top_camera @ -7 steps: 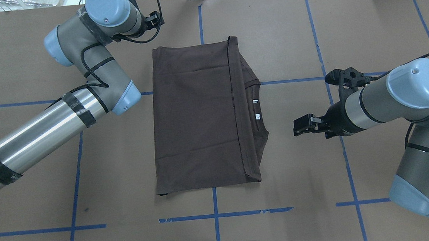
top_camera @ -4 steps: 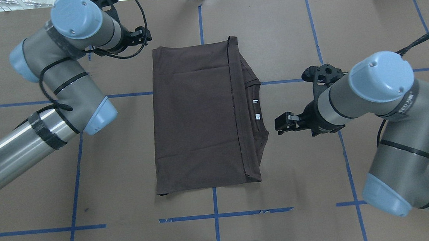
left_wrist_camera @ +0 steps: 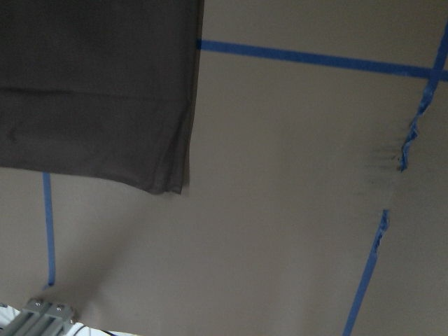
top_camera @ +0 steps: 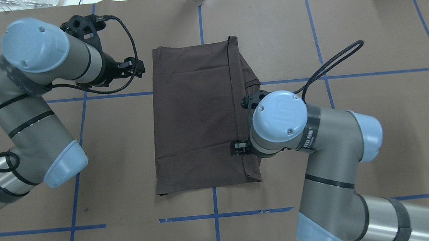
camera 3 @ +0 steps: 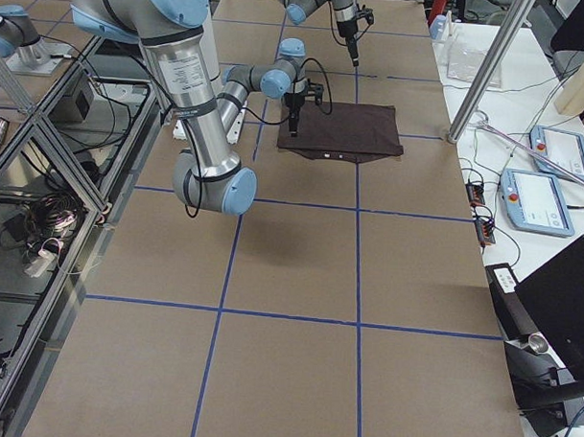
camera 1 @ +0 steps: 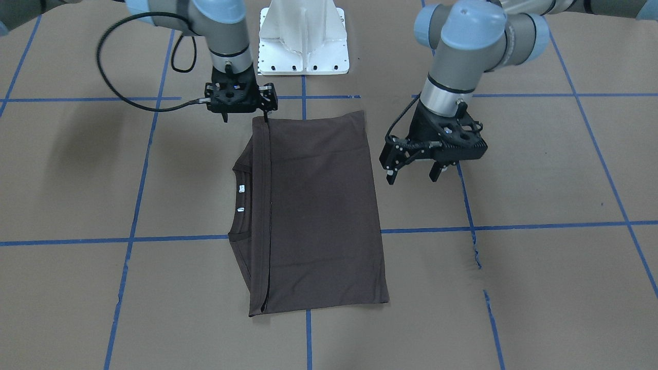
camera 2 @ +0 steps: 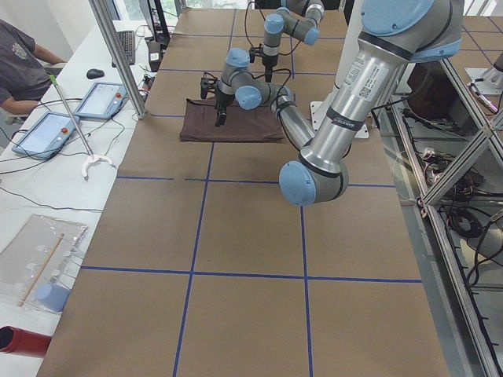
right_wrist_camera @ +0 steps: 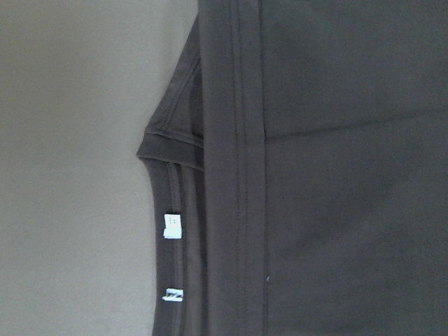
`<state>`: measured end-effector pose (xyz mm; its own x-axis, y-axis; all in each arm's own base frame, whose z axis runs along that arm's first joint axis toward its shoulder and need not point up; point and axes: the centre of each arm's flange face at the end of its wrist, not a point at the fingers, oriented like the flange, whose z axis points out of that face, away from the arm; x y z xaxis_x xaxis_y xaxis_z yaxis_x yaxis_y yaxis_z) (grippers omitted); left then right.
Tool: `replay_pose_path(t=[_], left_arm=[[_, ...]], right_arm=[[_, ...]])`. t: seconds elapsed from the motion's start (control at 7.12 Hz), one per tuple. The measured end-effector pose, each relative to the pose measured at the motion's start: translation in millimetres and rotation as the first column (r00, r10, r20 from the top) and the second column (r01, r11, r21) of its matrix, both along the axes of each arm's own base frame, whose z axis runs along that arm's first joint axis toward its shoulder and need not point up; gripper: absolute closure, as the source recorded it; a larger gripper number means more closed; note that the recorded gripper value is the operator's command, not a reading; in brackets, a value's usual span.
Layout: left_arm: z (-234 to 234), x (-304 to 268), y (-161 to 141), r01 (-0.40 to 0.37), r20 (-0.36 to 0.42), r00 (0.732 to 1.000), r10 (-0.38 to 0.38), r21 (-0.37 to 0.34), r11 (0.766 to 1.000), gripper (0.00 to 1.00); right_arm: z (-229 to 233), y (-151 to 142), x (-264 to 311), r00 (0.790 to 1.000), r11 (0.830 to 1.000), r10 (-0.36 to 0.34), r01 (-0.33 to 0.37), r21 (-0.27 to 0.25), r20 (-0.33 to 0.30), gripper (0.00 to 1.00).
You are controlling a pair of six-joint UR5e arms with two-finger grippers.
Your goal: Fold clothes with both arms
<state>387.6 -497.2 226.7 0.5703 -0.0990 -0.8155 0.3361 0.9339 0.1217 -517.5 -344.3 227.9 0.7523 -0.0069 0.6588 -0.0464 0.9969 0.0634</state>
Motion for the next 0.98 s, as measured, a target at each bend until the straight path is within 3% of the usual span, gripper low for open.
replay_pose_path(t=[0.42, 0.98], left_arm=[[8.0, 0.4, 18.3, -0.024, 0.006, 1.0, 0.024, -0.016, 1.0, 0.0], [11.6, 1.2, 19.0, -0.025, 0.008, 1.0, 0.025, -0.021, 0.999, 0.0]], right_arm=[[15.8, 19.2, -60.3, 0.995, 0.999, -0.039, 0.04, 0.007, -0.087, 0.0], [38.0, 23.2, -76.3, 0.988, 0.998, -0.066, 0.066, -0.003, -0.139, 0.0]])
